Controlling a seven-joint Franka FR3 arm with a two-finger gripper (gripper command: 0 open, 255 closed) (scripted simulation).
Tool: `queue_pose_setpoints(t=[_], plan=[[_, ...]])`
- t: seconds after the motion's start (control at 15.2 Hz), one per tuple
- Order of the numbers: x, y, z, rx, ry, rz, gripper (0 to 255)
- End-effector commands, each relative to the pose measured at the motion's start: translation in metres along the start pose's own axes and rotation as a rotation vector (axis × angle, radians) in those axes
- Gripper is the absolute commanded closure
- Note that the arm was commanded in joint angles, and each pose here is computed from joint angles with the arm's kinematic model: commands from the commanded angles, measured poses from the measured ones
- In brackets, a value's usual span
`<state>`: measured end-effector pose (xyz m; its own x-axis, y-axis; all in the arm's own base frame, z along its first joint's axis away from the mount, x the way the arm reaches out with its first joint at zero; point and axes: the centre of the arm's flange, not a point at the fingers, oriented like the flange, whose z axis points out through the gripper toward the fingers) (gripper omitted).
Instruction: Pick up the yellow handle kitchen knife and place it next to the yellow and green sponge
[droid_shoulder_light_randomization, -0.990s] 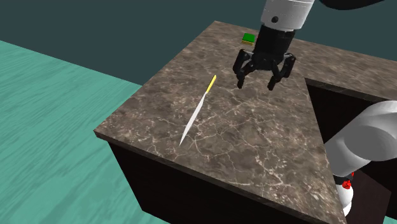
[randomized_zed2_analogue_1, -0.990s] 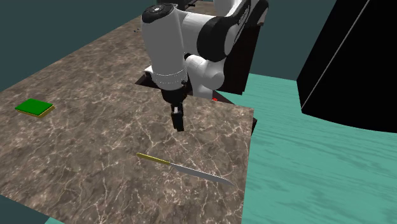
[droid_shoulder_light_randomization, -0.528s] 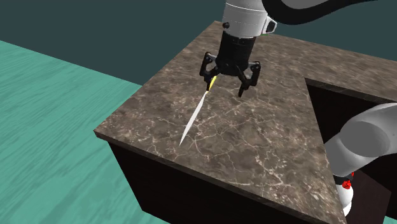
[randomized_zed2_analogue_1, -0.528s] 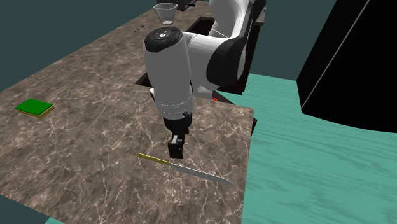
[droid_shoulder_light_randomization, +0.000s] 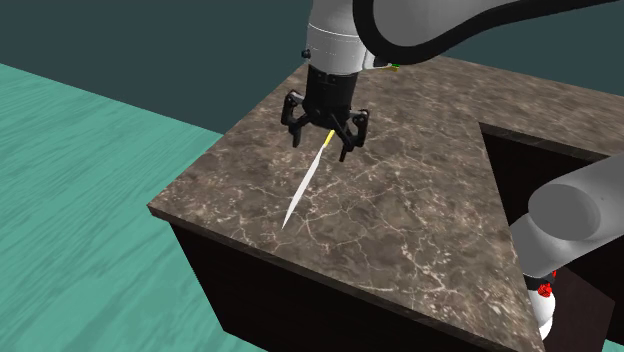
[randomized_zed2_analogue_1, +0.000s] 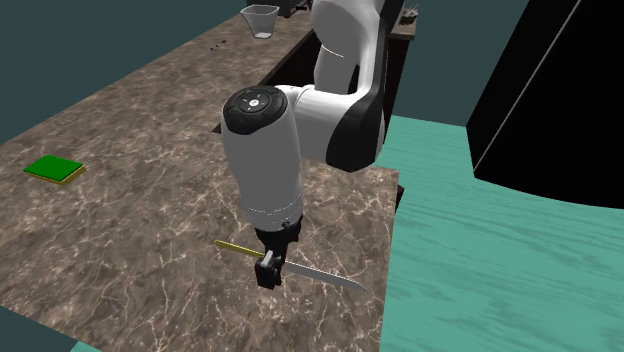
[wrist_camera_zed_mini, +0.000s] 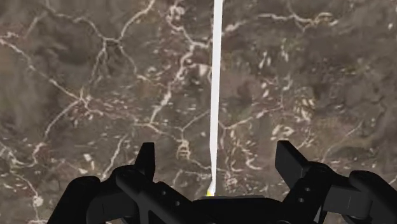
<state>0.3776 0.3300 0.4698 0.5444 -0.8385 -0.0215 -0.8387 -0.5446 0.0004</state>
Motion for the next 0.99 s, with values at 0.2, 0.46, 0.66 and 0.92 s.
queue_pose_setpoints(t=[0.2,0.46,0.66,0.92], plan=[[0.0,0.0,0.024,0.001,0.0,0.002,0],[0.0,0.0,0.024,0.001,0.0,0.002,0],[0.0,0.0,0.024,0.001,0.0,0.002,0],[0.0,0.0,0.024,0.001,0.0,0.002,255]])
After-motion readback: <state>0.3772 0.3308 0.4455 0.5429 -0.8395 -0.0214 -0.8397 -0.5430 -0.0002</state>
